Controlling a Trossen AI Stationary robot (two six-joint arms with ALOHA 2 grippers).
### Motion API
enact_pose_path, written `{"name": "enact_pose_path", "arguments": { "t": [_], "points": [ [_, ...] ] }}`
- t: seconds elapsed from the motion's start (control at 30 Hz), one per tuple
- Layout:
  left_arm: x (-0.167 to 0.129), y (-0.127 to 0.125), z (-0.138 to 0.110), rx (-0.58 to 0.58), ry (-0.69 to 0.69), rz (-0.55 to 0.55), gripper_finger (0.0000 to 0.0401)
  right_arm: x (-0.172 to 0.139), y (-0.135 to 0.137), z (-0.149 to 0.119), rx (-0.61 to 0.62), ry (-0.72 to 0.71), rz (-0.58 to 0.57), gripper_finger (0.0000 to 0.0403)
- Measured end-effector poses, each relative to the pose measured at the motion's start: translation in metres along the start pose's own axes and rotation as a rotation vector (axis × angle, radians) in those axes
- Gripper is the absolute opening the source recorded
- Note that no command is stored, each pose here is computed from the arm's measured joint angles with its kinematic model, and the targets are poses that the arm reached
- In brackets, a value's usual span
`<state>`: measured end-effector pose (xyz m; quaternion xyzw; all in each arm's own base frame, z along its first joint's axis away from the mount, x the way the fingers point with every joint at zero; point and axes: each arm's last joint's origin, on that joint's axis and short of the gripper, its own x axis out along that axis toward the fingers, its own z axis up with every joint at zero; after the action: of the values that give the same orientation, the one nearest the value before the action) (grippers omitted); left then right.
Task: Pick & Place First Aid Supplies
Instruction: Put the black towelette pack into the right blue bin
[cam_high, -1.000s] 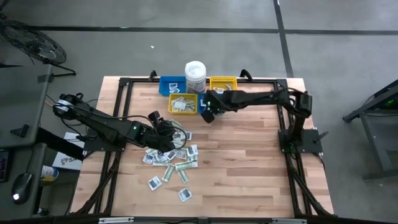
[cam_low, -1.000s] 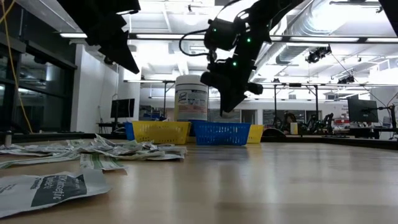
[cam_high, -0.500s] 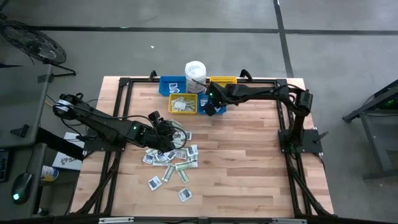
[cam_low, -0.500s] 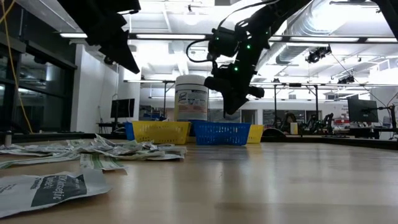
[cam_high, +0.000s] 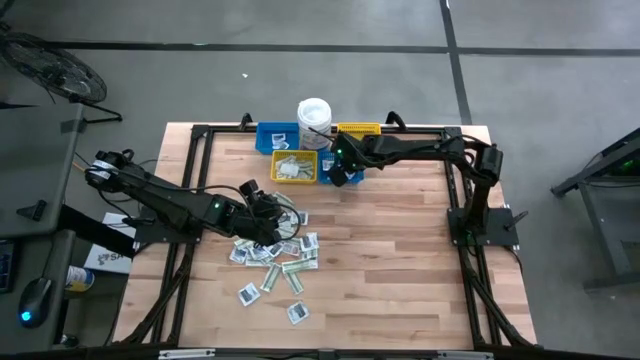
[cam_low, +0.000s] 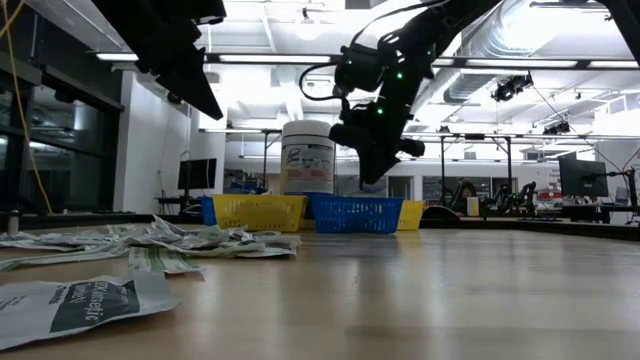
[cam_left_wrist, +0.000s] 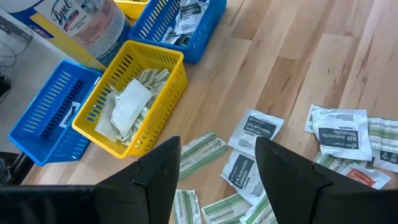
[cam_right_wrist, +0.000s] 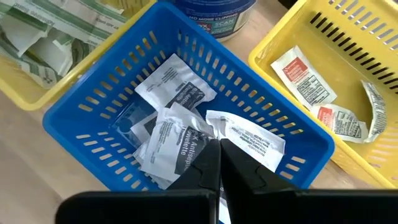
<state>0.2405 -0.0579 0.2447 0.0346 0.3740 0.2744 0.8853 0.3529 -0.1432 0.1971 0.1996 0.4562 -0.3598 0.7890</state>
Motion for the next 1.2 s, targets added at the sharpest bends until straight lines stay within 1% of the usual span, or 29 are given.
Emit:
{"name": "enact_pose_path", "arguments": {
  "t": [0.37, 0.57, 0.77, 0.9, 1.03, 1.2],
  "points": [
    [0.000, 0.000, 0.000, 0.001, 0.002, -0.003, 0.0206, 0.003, -0.013, 0.006, 0.025, 0.003, -0.010, 0.0001],
    [0.000, 0.000, 0.000, 0.002, 0.007, -0.014, 0.0206, 0.004, -0.012, 0.010, 0.038, -0.045, -0.012, 0.0001],
    [0.000, 0.000, 0.000, 0.003, 0.008, -0.014, 0.0206, 0.005, -0.011, 0.010, 0.054, -0.048, -0.010, 0.0001],
    [0.000, 0.000, 0.000, 0.003, 0.008, -0.013, 0.0206, 0.012, -0.011, 0.005, 0.072, -0.051, -0.005, 0.0001],
    [0.000, 0.000, -0.001, 0.007, 0.010, -0.013, 0.0206, 0.021, -0.013, -0.008, 0.090, -0.021, -0.018, 0.0001],
    [0.000, 0.000, -0.001, 0.010, 0.012, -0.012, 0.0206, 0.023, -0.014, -0.011, 0.089, -0.003, 0.004, 0.0001]
  ]
}}
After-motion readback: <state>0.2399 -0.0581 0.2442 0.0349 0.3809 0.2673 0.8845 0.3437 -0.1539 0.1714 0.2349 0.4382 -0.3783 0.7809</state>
